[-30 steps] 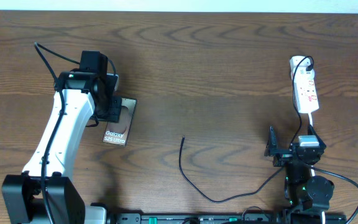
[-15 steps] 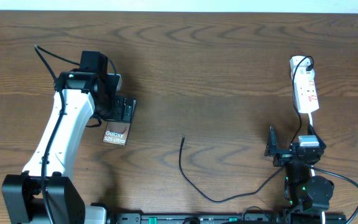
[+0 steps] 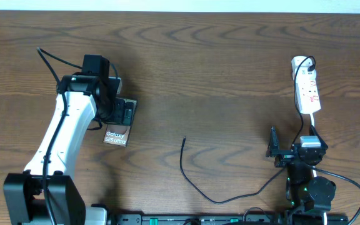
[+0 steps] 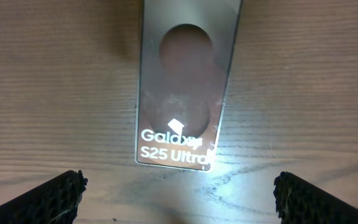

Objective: Plug charger to phone and switch on socket
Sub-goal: 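Move the left gripper over the Galaxy S25 Ultra box and lower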

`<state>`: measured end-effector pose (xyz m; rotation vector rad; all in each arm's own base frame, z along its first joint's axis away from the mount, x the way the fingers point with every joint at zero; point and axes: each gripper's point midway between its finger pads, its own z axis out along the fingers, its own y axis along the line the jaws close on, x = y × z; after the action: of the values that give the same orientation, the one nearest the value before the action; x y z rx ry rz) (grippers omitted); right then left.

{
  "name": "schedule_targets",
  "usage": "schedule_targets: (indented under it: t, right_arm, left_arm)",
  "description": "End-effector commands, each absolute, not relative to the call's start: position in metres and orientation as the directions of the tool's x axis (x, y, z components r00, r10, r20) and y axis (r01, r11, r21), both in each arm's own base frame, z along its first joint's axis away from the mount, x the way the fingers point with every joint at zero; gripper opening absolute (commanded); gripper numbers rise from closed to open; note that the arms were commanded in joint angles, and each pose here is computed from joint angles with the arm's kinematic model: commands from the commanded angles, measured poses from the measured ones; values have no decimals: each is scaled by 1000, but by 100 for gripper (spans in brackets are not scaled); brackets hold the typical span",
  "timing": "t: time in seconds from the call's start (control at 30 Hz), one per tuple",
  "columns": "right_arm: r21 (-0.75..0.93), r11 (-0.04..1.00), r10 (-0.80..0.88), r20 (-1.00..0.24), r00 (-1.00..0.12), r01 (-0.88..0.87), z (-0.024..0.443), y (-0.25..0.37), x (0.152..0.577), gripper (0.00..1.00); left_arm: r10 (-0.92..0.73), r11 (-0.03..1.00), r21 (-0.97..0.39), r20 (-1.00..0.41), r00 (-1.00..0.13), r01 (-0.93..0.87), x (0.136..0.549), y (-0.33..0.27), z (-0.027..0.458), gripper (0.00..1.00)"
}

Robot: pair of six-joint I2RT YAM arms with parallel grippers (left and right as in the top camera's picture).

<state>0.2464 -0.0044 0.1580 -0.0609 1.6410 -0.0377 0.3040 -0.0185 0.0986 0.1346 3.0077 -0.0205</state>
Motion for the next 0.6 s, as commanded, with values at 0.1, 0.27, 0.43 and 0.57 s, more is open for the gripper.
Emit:
schedule_targets:
  t: [0.1,0.27,0.43,0.57]
  right_arm:
    - [-50,999,-50,-996,-70,-8,158,-6,246,99]
    - [-50,999,-50,-996,-70,-8,158,-6,246,99]
    - [-50,999,-50,-996,-70,-8,158,-6,246,99]
    - [-50,999,-50,-996,-70,-8,158,-6,246,99]
  left_arm:
    - [86,996,32,-46,-995,85,306,-10,68,98]
    - [86,996,25,-6,-996,86,306,-11,53,98]
    - [87,996,14,21,-996,87,306,-13,42,98]
    - [114,993,-5,29,-993,114,308,-16,35,98]
